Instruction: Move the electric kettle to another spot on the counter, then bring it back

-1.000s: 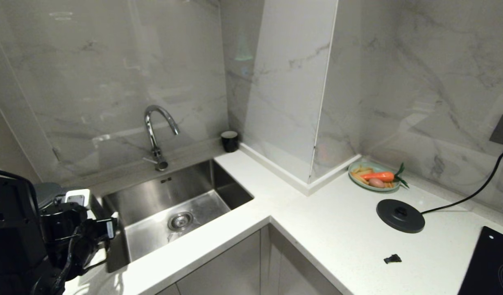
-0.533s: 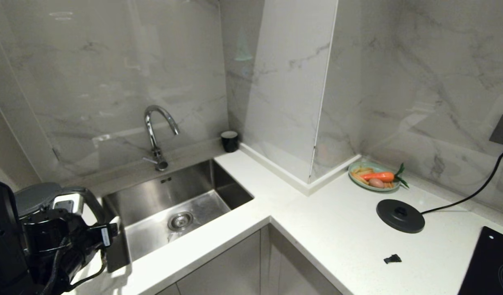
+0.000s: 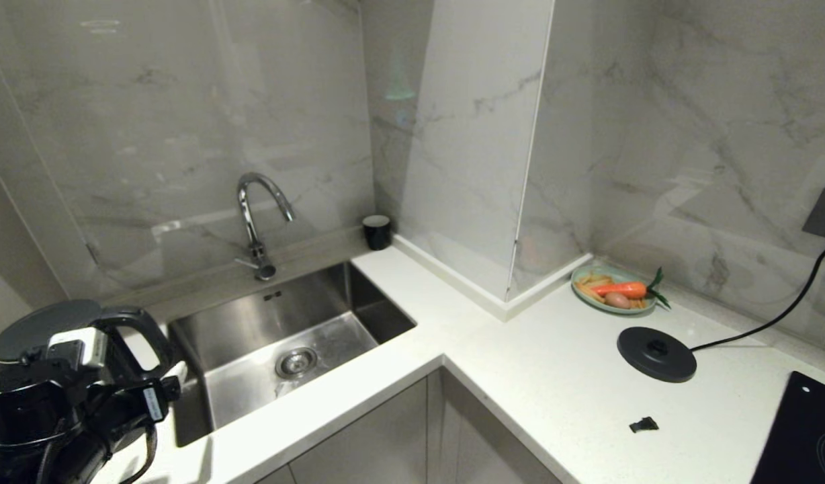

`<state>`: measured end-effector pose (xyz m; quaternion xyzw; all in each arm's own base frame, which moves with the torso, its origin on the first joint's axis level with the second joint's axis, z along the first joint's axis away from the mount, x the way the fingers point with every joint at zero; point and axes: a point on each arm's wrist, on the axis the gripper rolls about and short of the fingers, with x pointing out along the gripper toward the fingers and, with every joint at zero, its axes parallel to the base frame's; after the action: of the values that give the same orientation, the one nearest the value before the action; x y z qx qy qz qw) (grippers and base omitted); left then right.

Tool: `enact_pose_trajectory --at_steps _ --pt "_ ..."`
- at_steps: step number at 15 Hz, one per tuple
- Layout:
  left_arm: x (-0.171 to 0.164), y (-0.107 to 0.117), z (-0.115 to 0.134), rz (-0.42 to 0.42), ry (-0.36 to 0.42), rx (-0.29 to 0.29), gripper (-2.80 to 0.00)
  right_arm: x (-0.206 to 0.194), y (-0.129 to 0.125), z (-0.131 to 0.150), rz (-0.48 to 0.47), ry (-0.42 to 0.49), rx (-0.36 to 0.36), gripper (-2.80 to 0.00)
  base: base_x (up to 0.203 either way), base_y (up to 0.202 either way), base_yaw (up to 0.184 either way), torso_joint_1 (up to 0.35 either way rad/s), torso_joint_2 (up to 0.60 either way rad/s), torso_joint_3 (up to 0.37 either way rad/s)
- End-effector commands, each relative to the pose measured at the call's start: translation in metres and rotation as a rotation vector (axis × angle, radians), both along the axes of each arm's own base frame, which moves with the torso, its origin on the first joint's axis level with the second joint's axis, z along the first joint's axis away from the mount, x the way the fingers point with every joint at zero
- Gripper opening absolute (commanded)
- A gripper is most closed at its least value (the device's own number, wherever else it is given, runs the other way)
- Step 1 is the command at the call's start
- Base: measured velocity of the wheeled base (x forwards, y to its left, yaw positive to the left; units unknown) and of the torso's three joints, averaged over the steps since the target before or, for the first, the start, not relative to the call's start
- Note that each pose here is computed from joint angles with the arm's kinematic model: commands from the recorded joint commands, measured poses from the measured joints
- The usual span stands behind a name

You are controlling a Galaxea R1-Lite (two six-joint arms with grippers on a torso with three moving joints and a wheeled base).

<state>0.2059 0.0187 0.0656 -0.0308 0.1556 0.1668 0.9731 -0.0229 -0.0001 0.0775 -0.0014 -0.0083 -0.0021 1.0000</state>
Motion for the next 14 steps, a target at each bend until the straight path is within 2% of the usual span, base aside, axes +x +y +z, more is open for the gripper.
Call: enact_pose_trajectory --at_steps 1,2,3,4,6,11,14 --pt "-0.009 -0.006 0.021 -0.017 -0.113 -0.016 0.0 0.0 0.0 0.0 0.0 0.001 0.0 -2.8 0.0 0.0 0.0 0.0 0.0 0.0" --pt "-0.011 -0.01 0.026 -0.038 -0.137 -0.02 0.0 0.0 0.0 0.0 0.0 0.001 0.0 -2.8 0.0 0.0 0.0 0.0 0.0 0.0" --pt "-0.012 -0.014 0.028 -0.057 -0.147 -0.022 -2.28 0.0 0.0 0.0 0.0 0.0 0.0 -2.8 0.0 0.0 0.0 0.0 0.0 0.0" --pt "-0.012 -0.018 0.028 -0.071 -0.146 -0.023 -2.8 0.0 0.0 0.0 0.0 0.0 0.0 -2.8 0.0 0.0 0.0 0.0 0.0 0.0" --pt "-0.013 -0.02 0.027 -0.073 -0.141 -0.021 -2.8 0.0 0.0 0.0 0.0 0.0 0.0 -2.8 0.0 0.0 0.0 0.0 0.0 0.0" --pt "-0.023 -0.021 0.043 -0.075 -0.207 -0.016 -2.8 0.0 0.0 0.0 0.0 0.001 0.0 -2.8 0.0 0.0 0.0 0.0 0.0 0.0" --pt "-0.036 -0.02 0.052 -0.076 -0.219 -0.016 -2.8 0.0 0.0 0.0 0.0 0.001 0.0 -2.8 0.0 0.0 0.0 0.0 0.0 0.0"
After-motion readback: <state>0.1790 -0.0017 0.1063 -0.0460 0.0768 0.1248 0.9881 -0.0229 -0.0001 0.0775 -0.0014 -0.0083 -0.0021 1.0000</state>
